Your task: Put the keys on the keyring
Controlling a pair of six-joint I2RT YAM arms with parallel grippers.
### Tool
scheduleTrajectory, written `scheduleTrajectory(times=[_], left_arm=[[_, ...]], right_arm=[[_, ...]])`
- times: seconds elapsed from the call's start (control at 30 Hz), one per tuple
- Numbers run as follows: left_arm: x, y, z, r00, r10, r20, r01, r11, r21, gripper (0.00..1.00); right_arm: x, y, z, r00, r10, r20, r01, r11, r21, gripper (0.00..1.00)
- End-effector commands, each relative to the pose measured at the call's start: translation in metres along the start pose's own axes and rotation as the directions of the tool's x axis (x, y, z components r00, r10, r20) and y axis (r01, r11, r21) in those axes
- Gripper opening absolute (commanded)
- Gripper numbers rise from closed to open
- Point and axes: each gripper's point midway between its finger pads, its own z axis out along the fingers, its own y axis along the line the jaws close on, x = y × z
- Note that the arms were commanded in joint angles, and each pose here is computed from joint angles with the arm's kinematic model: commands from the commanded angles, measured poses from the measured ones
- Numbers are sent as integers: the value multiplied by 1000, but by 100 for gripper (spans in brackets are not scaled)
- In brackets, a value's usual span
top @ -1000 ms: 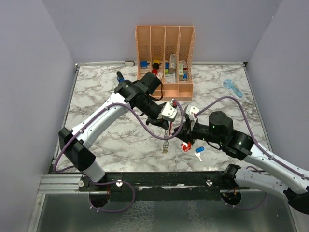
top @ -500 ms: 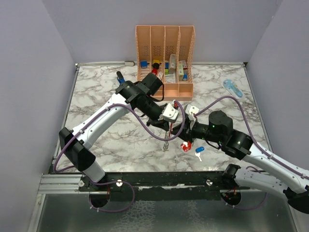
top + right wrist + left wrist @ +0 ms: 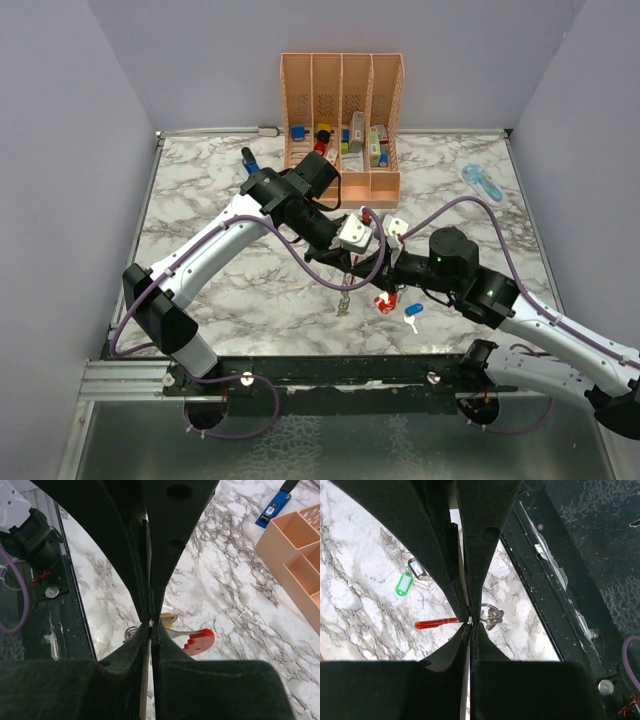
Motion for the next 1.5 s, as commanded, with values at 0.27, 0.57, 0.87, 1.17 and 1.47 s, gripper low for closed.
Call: scheduleTrajectory(times=[0.27,0.57,0.87,1.17,1.47], left_arm=[[-14,3,-5,999,36,21,-36,999,-30,2],[-16,11,-6,998,57,17,-56,997,-60,28],[-34,32,-7,995,80,61,-73,991,-111,39],[-39,36,-7,994,86,68,-77,990,-120,44],[-36,38,-5,995,79,57,-71,989,-128,40]], right_arm=[[-7,5,-8,999,8,34,-7,1000,-10,2],[-33,-4,-46,973,34,228,-61,992,109,2],[-45,-11,-49,941,81,328,-132,982,138,2],[-54,-19,-47,914,117,388,-193,968,161,2],[-60,-23,-47,905,140,401,-226,958,175,2]])
